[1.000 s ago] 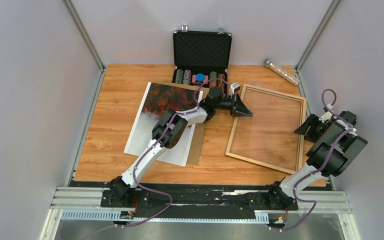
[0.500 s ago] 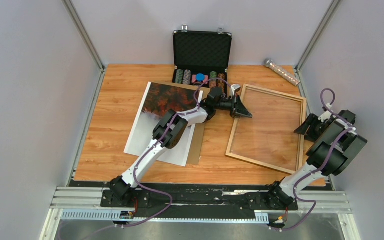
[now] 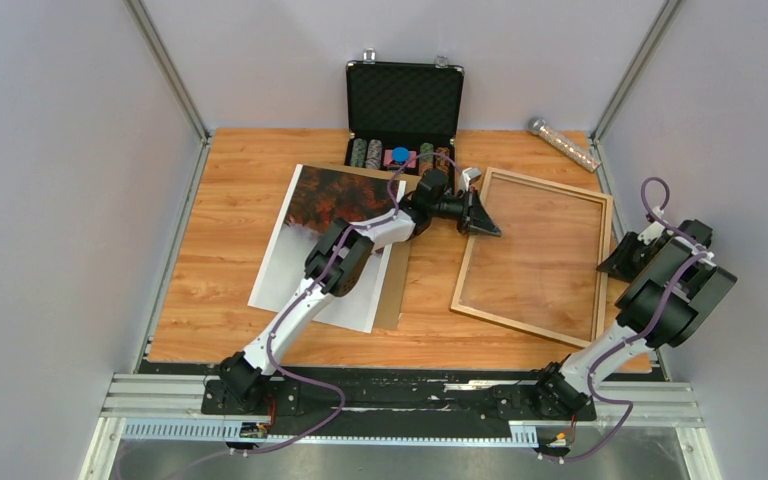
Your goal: Put the photo into the frame
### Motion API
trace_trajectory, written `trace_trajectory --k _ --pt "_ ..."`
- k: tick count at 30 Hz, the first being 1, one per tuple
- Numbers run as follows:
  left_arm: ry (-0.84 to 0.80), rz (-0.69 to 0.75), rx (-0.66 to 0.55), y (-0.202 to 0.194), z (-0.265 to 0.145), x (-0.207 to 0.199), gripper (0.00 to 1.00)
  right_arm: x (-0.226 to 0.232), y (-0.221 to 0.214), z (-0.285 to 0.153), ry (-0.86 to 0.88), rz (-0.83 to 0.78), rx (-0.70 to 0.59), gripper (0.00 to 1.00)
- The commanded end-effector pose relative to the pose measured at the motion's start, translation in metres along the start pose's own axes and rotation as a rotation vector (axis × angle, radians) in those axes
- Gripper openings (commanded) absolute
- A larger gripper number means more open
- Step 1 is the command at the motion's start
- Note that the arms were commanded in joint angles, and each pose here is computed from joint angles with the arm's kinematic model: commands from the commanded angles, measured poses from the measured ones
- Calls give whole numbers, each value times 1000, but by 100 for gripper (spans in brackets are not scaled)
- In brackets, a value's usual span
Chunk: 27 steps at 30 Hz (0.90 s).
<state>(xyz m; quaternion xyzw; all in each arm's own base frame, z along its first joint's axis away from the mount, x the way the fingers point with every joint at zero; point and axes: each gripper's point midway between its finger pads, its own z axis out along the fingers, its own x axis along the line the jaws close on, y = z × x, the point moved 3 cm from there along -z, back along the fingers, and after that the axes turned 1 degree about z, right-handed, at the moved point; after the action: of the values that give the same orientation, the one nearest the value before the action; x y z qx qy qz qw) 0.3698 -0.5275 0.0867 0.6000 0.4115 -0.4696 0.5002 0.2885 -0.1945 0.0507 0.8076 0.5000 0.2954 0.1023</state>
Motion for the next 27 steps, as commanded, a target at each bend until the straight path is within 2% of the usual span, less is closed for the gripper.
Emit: trace_trajectory --k 1,7,10,22,27 --pt "-7 112 19 7 -4 -13 0 -3 20 2 -1 -55 -48 21" --pt "12 142 19 15 -17 -22 0 0 18 4 5 -69 -40 6" --pt "31 172 17 19 -28 -30 0 6 17 6 12 -80 -32 2" --pt "64 200 -26 25 -74 -41 0 45 -4 23 97 -93 43 0" --pt "62 211 -57 32 -94 -50 0 56 -17 24 130 -47 72 0"
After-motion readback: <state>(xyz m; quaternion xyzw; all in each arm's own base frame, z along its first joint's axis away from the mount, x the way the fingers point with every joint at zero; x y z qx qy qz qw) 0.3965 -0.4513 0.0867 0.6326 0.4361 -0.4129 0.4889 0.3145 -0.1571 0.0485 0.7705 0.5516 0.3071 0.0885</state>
